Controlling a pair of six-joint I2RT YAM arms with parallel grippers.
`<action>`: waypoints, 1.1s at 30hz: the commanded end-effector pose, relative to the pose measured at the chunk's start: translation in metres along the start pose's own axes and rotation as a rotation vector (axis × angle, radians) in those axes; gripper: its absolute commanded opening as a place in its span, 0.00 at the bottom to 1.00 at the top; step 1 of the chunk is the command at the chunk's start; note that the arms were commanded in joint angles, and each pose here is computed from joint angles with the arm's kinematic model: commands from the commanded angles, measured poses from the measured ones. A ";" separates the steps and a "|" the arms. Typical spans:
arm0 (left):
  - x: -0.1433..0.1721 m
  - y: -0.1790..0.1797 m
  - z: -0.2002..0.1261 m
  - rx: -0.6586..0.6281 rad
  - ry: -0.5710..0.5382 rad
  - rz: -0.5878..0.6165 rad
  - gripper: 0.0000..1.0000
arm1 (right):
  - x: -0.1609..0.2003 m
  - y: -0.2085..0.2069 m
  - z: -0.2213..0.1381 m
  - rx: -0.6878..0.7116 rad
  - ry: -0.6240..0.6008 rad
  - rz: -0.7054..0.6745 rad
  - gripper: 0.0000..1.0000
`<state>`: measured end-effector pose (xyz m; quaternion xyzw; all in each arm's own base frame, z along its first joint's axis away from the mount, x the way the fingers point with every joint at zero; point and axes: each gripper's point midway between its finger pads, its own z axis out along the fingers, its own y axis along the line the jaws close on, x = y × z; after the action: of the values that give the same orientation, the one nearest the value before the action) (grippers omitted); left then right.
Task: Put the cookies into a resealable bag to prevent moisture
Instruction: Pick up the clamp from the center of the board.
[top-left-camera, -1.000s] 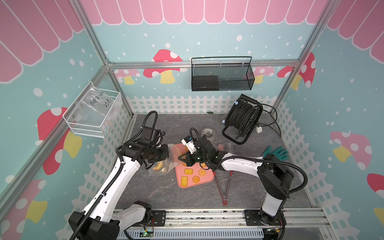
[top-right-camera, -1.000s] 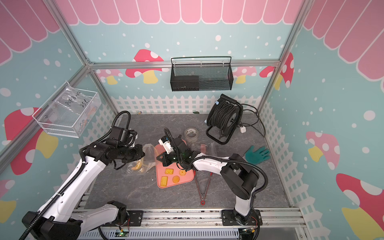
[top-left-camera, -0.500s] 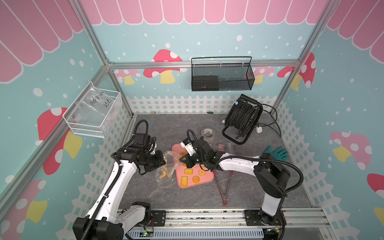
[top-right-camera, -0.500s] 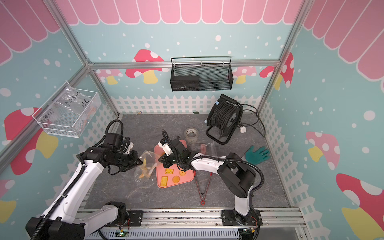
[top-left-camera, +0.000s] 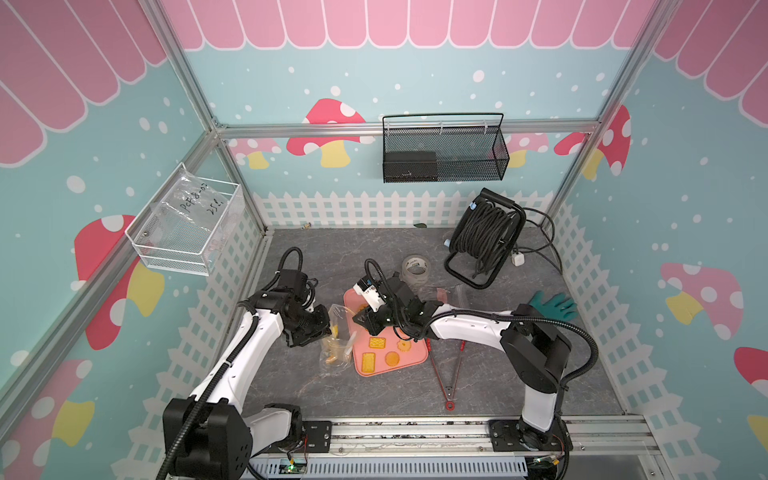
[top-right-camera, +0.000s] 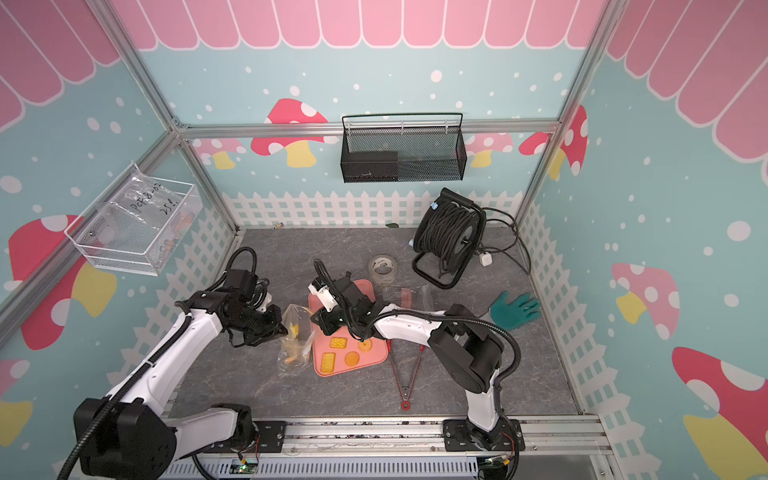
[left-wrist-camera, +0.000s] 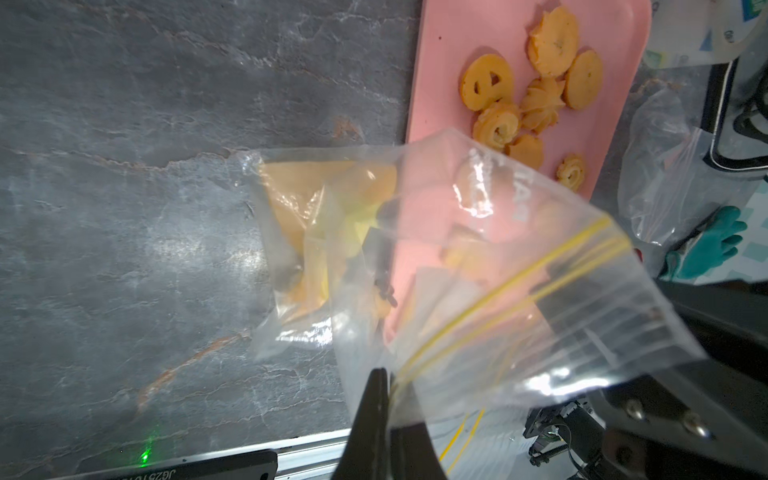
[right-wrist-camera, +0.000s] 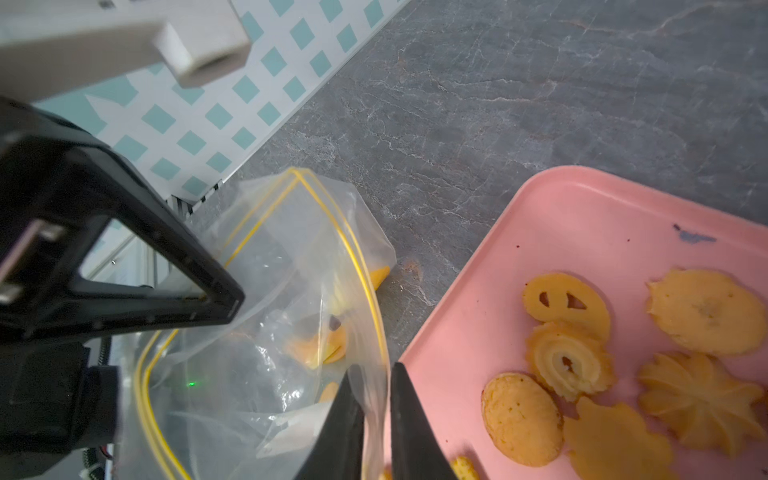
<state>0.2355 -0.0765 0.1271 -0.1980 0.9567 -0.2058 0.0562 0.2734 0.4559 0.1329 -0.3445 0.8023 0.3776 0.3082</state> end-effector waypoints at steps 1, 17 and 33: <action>-0.014 -0.007 -0.005 0.034 -0.009 0.000 0.05 | -0.010 0.008 -0.005 0.000 -0.036 -0.056 0.25; -0.017 -0.019 0.004 0.084 0.066 0.026 0.02 | 0.001 -0.058 -0.137 0.466 -0.083 -0.169 0.77; -0.018 -0.023 0.007 0.107 0.088 0.053 0.01 | 0.149 -0.079 -0.226 0.648 0.057 0.342 1.00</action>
<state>0.2553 -0.0895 0.1238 -0.1738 0.9515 -0.2534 0.0181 0.2109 0.2053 0.1367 -0.1377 0.9099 0.1654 0.3545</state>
